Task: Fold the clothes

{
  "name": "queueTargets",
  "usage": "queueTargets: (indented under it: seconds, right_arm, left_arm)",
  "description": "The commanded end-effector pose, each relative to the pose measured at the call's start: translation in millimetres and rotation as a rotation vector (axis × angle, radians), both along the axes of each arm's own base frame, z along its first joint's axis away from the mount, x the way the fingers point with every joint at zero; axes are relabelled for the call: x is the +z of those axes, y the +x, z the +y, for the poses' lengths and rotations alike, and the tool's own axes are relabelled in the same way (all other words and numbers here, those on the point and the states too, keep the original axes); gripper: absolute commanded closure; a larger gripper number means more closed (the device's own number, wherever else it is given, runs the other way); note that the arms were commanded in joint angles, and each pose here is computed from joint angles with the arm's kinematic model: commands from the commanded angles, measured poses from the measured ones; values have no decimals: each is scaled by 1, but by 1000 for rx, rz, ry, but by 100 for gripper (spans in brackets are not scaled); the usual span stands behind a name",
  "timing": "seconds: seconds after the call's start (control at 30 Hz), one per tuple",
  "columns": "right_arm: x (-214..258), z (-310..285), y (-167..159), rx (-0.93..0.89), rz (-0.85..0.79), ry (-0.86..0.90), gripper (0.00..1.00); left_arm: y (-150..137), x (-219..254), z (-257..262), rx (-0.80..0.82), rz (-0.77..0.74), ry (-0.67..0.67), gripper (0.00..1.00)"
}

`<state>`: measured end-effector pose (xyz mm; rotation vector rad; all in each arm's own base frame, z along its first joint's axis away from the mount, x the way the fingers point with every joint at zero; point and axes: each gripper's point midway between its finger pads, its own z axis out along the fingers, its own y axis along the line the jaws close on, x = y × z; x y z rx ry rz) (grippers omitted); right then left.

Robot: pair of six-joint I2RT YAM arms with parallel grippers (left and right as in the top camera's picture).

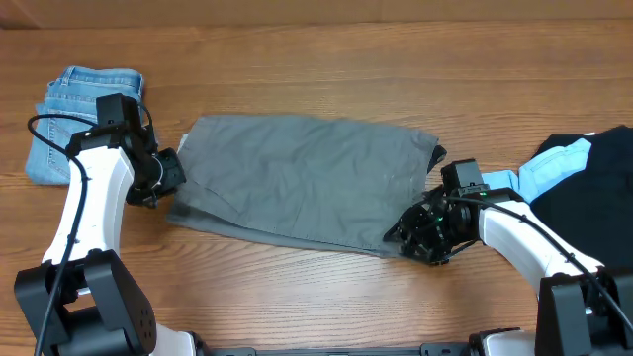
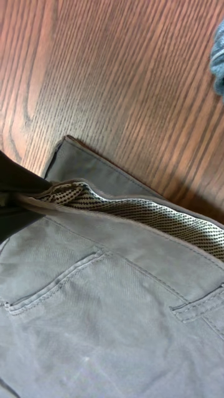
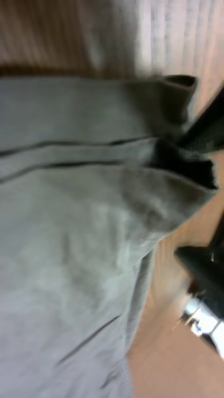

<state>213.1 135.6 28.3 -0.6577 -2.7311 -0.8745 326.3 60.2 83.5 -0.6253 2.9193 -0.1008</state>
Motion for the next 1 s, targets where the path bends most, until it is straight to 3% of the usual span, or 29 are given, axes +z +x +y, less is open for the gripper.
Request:
queueTargets:
  seconds: [0.0,0.1,0.23,0.4,0.53,0.7,0.97]
  right_arm:
    - [-5,2,-5,-41,40,3,48]
    - [-11,1,-8,-87,67,0,64]
    - [-14,1,-10,-108,82,-1,73]
    - [-12,1,-8,-97,70,5,96]
    - [0,-2,-1,-43,-5,-14,96]
    - [25,-36,7,-64,-108,-233,96]
    - [112,-84,3,-152,-364,-459,96]
  left_arm:
    - [2,10,0,-5,-23,-4,94]
    - [2,10,0,-5,-23,-4,94]
    - [2,10,0,-4,-23,-5,94]
    - [1,10,0,-5,-16,-6,96]
    - [-3,13,-1,-4,-7,-8,96]
    - [-10,34,-2,15,-46,-2,96]
    - [-54,84,-4,61,-93,46,96]
